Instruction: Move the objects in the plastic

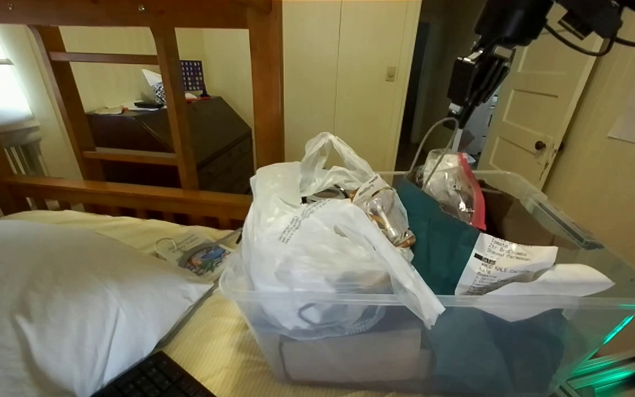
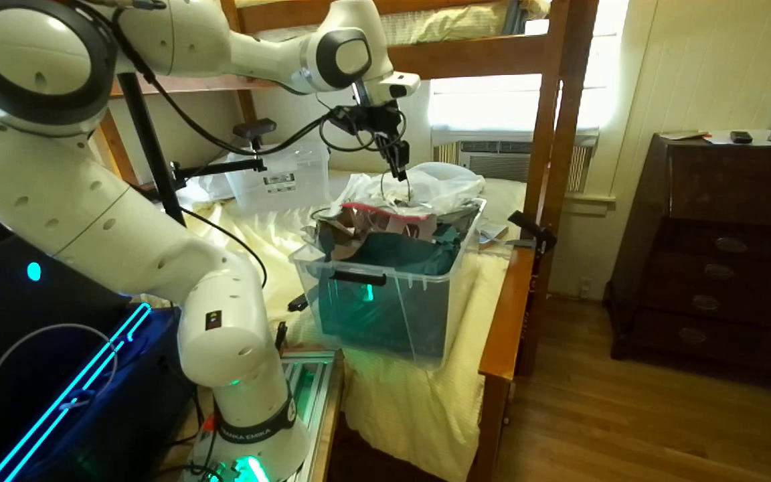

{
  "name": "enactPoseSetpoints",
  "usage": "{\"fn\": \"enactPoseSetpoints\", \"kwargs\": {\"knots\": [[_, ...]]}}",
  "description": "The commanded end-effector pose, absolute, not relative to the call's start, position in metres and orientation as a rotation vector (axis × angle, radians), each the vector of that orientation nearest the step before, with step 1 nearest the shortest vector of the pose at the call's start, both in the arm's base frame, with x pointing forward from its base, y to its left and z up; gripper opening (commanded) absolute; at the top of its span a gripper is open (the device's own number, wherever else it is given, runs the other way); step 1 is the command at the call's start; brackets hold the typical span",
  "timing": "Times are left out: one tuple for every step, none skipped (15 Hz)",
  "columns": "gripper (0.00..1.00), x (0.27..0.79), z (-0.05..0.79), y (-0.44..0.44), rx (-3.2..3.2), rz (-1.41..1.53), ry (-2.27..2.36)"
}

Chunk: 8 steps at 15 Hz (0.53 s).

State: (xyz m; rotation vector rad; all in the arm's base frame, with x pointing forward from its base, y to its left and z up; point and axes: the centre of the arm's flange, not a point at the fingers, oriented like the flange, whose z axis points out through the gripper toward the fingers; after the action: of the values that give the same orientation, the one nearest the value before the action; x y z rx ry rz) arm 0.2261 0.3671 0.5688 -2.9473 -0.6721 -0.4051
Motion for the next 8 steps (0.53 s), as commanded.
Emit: {"fn": "enactPoseSetpoints", "kwargs": {"knots": [[0.59, 0.216, 0.596, 0.387, -2.939, -0.469, -0.618], [0.67, 0.214, 0.602, 0.393, -2.945, -0.475, -0.609], [0.73, 0.212, 0.607, 0.402, -2.932, -0.461, -0.620], [0.82, 0.211, 0.608, 0.410, -2.938, -0.451, -0.616], [0.88, 0.212, 0.607, 0.419, -2.946, -0.446, -0.601], [0.94, 0.213, 0.608, 0.427, -2.953, -0.441, -0.582], [0.99, 0.215, 0.604, 0.435, -2.961, -0.432, -0.571], [1.00, 0.219, 0.598, 0.444, -2.967, -0.426, -0.576]]}}
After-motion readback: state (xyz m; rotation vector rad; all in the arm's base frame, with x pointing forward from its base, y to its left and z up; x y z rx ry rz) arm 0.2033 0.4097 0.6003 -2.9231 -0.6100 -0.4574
